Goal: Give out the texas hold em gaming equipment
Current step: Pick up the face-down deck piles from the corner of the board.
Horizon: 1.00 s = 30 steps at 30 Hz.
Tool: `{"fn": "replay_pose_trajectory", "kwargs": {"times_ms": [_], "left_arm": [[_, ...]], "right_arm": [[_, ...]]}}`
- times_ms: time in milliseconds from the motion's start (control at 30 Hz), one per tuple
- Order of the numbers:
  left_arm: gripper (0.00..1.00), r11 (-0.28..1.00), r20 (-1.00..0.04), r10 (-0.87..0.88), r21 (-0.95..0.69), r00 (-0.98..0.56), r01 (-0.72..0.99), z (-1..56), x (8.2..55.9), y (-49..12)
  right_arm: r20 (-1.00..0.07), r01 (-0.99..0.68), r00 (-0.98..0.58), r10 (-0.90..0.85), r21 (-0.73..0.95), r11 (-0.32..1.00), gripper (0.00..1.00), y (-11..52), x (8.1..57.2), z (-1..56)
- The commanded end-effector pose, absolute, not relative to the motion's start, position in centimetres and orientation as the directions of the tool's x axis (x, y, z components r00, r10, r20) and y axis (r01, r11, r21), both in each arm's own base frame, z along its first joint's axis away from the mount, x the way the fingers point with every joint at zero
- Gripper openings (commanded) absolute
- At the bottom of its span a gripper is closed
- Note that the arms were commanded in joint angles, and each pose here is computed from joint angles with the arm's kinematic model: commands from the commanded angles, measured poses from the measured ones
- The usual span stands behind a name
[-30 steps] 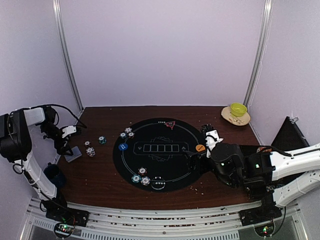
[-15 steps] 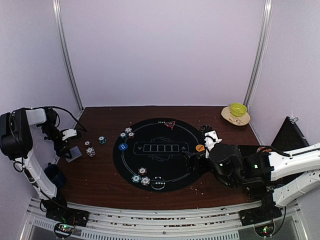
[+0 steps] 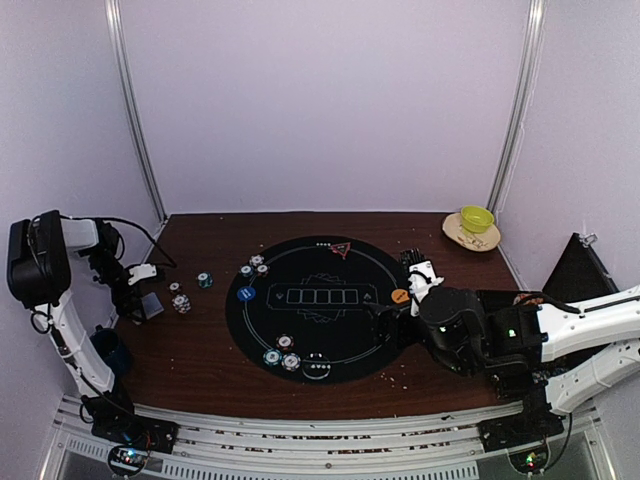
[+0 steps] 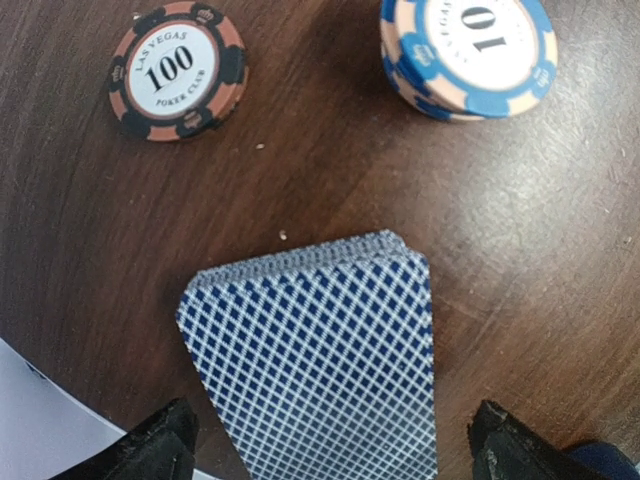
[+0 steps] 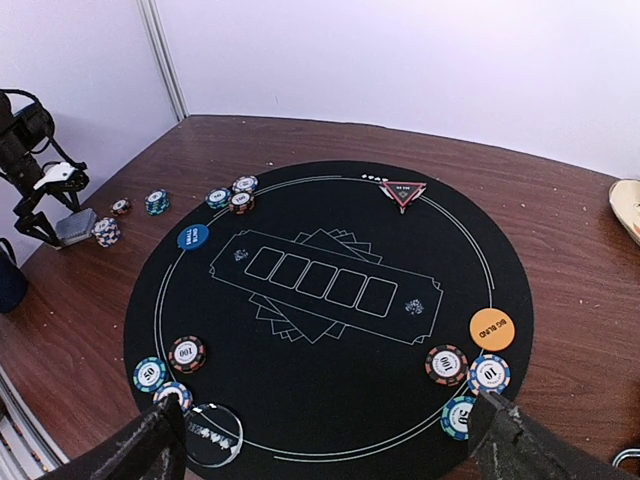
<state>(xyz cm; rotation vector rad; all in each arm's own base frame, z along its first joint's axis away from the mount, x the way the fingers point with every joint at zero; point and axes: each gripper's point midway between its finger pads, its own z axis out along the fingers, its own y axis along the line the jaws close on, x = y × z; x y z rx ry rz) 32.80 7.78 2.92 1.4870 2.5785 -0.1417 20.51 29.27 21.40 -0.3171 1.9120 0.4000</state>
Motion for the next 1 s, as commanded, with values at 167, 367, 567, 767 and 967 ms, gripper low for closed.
{"fn": "replay_pose_trajectory", "kwargs": {"times_ms": [167,367,567,767,967], "left_arm": [[0.98,0.535,-0.190,0.828,-0.016,-0.528,0.845,2.1,33.5,8.2],[0.98,0.547,-0.180,0.820,-0.036,-0.544,0.836,1.2,33.6,8.1],[0.98,0.550,-0.170,0.818,-0.044,-0.549,0.834,0.7,33.5,7.6],[0.98,0.578,-0.123,0.808,-0.020,-0.576,0.816,0.1,33.0,7.7],[0.98,0.585,-0.114,0.806,0.005,-0.581,0.811,0.0,32.1,7.7]], "right_arm": [[-0.935,-0.412,-0.354,-0.029,0.128,0.902,1.00,29.2,20.3,21.5],[-0.935,-0.413,-0.353,-0.032,0.125,0.902,1.00,29.3,20.3,21.4],[-0.936,-0.411,-0.352,-0.032,0.124,0.903,1.00,29.2,20.3,21.5],[-0.936,-0.411,-0.350,-0.033,0.122,0.903,1.00,29.1,20.3,21.5],[-0.936,-0.413,-0.351,-0.029,0.127,0.902,1.00,29.1,20.3,21.6]]}}
